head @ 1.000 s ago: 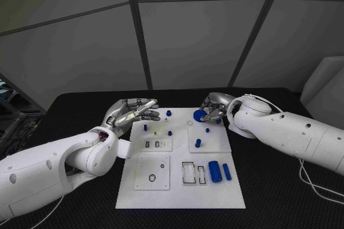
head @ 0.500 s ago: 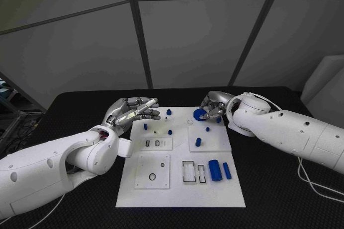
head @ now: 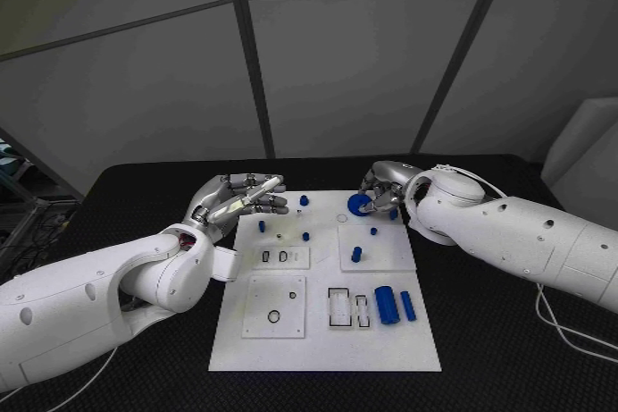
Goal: Assemble the parts on the task board
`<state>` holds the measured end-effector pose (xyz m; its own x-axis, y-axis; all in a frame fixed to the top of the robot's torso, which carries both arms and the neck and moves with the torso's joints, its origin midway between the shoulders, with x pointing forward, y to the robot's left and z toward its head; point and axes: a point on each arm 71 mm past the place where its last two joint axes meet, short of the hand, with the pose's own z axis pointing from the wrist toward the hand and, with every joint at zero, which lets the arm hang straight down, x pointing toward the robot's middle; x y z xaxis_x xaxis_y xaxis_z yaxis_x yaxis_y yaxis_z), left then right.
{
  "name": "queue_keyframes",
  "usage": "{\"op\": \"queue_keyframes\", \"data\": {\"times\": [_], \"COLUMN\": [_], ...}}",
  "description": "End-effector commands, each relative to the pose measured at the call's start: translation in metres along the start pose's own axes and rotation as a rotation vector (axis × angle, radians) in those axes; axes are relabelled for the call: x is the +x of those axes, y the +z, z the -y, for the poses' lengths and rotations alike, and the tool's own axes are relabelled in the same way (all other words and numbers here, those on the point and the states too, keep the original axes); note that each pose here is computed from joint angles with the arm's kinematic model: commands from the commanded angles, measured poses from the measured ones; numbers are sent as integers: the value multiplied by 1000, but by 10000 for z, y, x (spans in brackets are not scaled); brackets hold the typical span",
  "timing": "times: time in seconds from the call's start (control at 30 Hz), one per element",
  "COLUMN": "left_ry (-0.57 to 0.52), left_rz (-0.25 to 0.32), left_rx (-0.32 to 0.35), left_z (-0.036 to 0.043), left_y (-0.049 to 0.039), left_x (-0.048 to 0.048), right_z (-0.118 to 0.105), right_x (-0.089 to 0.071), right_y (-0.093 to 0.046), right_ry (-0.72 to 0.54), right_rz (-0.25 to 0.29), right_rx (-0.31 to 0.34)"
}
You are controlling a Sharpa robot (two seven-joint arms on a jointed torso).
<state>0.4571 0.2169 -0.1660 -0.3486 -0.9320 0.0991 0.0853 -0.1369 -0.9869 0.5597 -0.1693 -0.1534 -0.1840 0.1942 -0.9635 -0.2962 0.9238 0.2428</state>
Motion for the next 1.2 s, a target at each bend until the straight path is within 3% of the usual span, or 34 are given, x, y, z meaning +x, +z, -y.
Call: {"op": "queue_keyframes", "data": {"times": [0.03,0.2,0.63,0.9,1.2], "left_ry": [-1,0,8,16,39], "left_rz": [-15,-13,0,12,54], "left_rx": [8,8,11,14,29], "left_z": [13,11,8,11,36], "left_y": [6,9,9,1,5], "left_x": [12,1,-64,-126,-294], "right_z": [-44,-136,-610,-918,-1122], "right_x": [-56,-112,-139,-65,77], "right_y": [-23,-86,-178,-115,-17], "right_ry": [-37,-42,-87,-101,-117], "right_rz": [79,144,226,232,205], "right_rx": [-24,-67,-190,-246,-275]}}
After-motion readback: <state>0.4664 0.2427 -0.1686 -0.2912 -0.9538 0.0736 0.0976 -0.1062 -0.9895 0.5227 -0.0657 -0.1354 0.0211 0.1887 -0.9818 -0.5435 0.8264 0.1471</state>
